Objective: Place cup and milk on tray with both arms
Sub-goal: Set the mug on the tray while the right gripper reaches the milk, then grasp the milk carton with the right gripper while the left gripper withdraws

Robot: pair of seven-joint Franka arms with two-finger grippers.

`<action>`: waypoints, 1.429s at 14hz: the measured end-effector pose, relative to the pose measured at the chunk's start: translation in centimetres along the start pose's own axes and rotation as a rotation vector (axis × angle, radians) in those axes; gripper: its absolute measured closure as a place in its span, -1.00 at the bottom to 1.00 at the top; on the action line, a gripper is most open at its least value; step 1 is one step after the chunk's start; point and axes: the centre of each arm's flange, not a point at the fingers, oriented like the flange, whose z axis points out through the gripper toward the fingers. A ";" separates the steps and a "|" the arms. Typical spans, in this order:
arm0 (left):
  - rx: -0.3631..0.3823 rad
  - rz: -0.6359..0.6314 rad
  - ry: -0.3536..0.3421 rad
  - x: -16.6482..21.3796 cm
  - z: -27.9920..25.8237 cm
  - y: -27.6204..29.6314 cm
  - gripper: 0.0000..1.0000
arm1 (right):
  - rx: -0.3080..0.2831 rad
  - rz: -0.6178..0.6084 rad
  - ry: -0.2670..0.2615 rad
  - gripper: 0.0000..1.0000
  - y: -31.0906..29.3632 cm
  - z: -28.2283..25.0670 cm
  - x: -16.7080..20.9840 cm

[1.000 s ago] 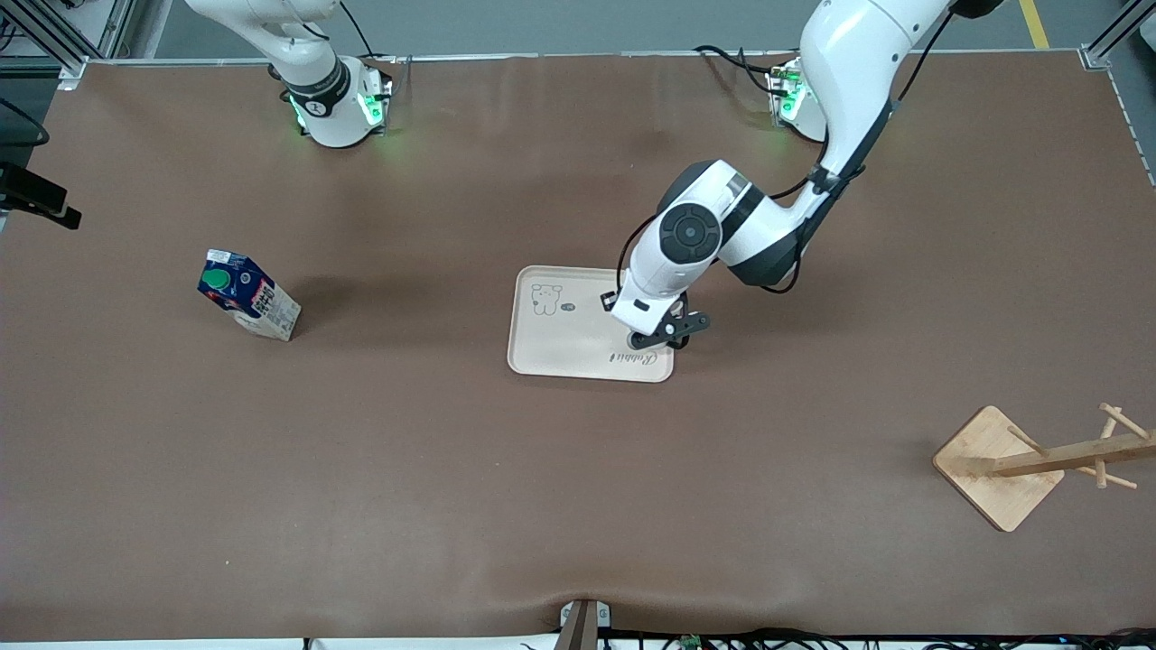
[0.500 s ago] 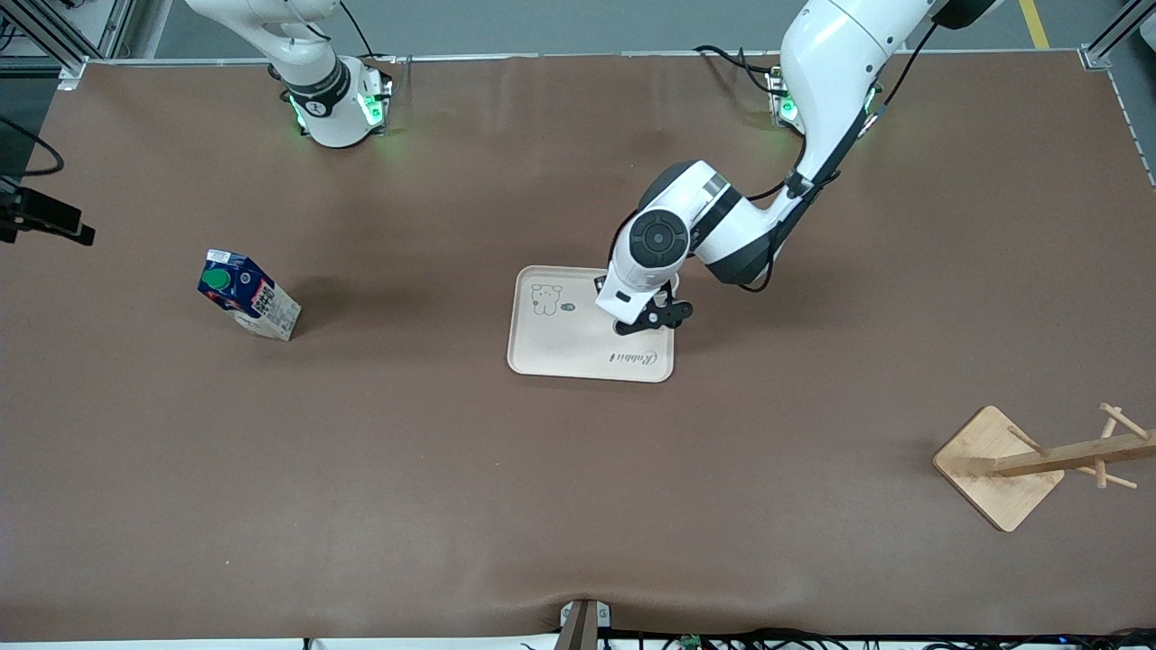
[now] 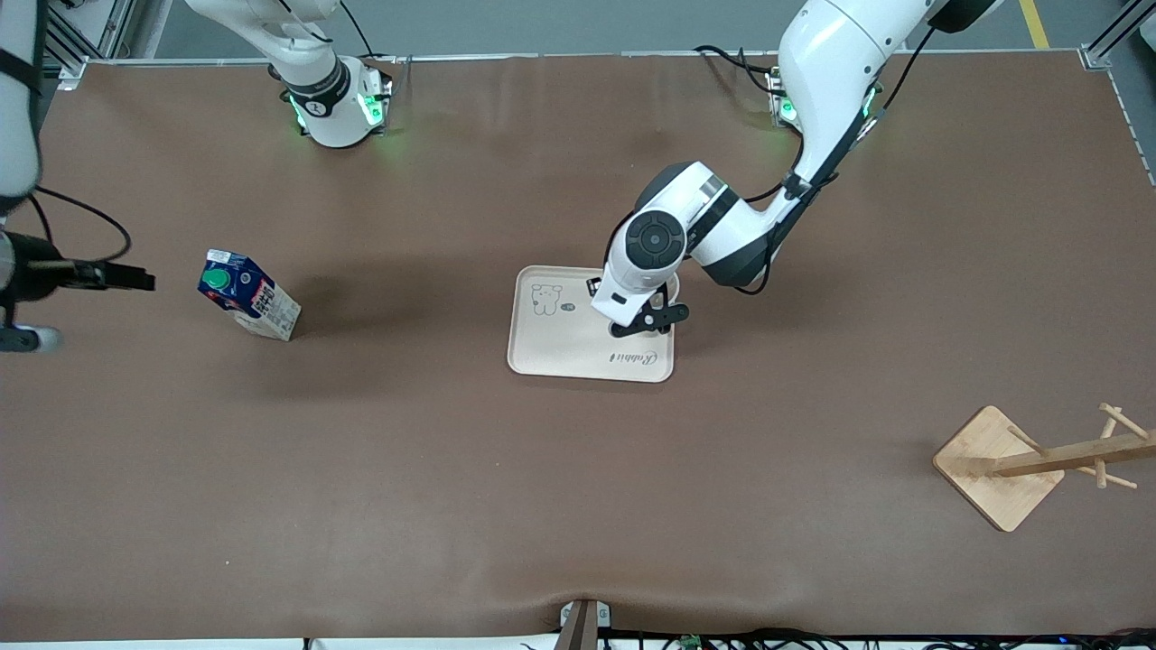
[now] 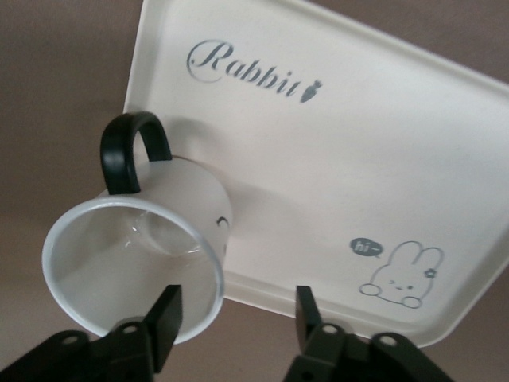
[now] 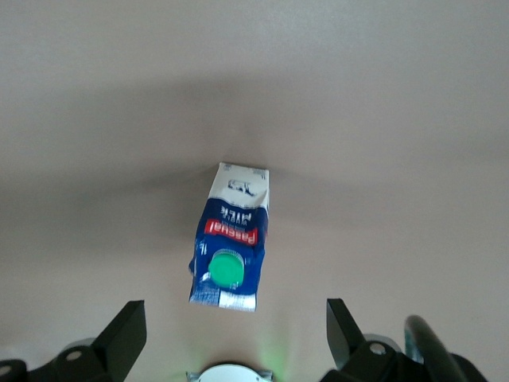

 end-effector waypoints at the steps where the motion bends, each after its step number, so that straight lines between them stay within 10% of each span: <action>1: -0.002 -0.003 0.003 0.4 -1.2 0.2 -0.62 | 0.000 -0.002 -0.005 -1.00 -0.1 1.9 0.5; 3: 0.009 -0.032 0.010 2.3 -5.0 -0.3 -0.99 | 0.002 -0.005 -0.025 -1.00 -0.2 5.2 0.8; 11: 0.017 -0.184 0.098 13.1 -22.8 -16.6 -1.00 | 0.034 0.077 -0.087 -1.00 -0.5 12.9 -2.0; 20: 0.040 -0.138 0.226 11.0 -34.6 -26.9 -1.00 | 0.073 0.165 -0.086 -0.82 -1.3 17.4 -3.8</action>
